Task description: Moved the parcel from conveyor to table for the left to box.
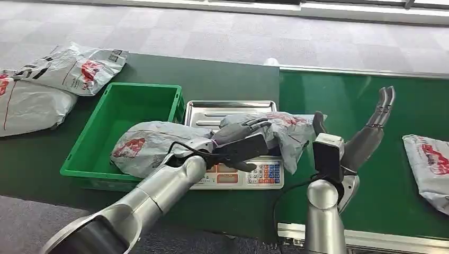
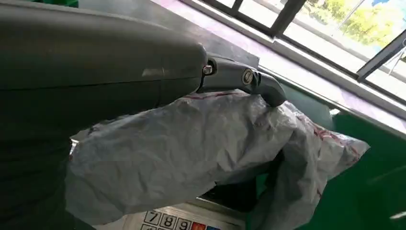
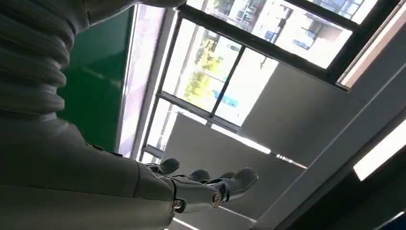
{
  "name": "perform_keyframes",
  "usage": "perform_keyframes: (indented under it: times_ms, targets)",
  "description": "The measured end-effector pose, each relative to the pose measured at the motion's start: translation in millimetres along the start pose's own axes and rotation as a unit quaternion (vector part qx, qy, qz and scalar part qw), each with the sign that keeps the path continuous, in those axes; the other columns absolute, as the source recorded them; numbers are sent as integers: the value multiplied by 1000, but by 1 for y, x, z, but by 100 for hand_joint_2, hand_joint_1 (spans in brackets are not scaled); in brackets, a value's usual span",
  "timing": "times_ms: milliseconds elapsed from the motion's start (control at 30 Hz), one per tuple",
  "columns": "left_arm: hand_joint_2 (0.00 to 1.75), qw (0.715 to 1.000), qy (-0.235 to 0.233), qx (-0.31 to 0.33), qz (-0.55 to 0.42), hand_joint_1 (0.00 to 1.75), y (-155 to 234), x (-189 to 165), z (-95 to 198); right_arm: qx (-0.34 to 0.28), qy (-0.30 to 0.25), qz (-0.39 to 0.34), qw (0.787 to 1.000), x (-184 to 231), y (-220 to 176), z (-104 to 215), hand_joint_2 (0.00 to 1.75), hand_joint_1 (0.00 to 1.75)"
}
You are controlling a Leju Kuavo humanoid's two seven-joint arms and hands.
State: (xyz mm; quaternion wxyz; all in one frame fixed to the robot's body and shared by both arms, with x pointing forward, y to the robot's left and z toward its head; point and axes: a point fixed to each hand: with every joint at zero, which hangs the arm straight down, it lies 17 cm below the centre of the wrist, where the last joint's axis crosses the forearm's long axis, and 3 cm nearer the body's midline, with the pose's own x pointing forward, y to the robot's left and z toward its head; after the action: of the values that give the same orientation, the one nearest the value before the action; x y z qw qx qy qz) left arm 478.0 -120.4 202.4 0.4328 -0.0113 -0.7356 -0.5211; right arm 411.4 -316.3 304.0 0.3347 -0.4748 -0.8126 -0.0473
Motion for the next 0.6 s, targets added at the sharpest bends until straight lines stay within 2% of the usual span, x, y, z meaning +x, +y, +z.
perform_keyframes:
  times_ms: [600]
  targets:
    - [175, 999, 21, -36, -20, 0, -31, -13, 7, -2, 6, 7, 1000, -6, -3, 0, 175, 0]
